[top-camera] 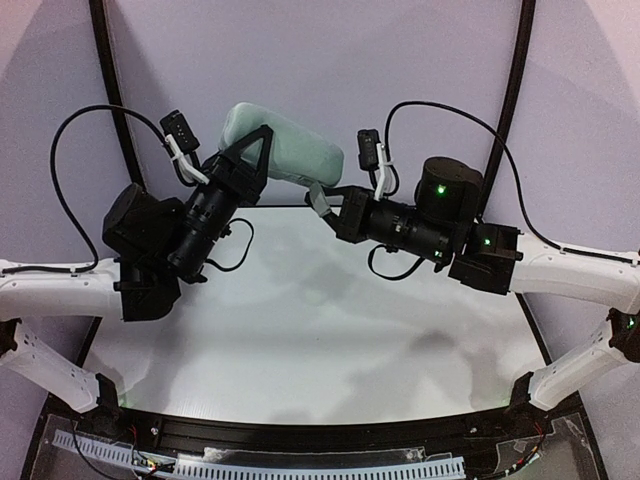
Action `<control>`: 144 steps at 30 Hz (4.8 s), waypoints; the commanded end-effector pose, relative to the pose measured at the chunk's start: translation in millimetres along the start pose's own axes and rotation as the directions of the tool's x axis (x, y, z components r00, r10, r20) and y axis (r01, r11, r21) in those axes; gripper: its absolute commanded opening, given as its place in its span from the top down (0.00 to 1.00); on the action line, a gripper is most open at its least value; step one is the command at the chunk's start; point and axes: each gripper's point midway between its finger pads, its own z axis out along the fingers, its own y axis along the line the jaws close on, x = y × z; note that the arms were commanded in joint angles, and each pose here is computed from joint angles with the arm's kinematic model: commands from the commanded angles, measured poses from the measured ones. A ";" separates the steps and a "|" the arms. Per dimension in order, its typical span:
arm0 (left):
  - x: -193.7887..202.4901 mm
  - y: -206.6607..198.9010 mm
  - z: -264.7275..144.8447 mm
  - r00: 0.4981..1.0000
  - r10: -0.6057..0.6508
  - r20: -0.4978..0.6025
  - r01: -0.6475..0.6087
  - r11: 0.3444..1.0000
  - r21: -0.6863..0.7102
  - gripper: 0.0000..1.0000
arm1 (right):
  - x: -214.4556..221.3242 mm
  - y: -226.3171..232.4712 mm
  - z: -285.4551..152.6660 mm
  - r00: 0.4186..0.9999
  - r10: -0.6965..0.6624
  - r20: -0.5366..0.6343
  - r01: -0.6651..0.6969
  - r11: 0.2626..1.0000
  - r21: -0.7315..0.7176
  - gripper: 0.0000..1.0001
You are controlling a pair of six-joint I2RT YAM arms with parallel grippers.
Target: Open the umbrella
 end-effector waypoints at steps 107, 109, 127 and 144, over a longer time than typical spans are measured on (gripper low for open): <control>287.8 -0.5 -196.1 -0.042 0.039 -0.998 0.498 0.867 0.013 0.99 | -108.3 -49.7 -96.5 0.678 -0.734 -0.025 0.684 0.619 0.386 1.00; 295.1 1.6 -197.5 -0.070 0.039 -0.997 0.493 0.870 -0.001 0.99 | -113.1 -48.5 -94.6 0.677 -0.736 -0.016 0.681 0.618 0.394 1.00; 321.4 15.5 -176.4 -0.032 -0.051 -0.998 0.428 0.902 -0.060 0.72 | -138.9 -51.4 -97.6 0.746 -0.661 0.080 0.551 0.681 0.482 1.00; 301.9 -10.5 -138.0 0.171 -0.067 -0.983 0.560 0.827 0.041 0.26 | -122.9 -47.3 -105.3 0.847 -0.498 0.186 0.399 0.827 0.397 1.00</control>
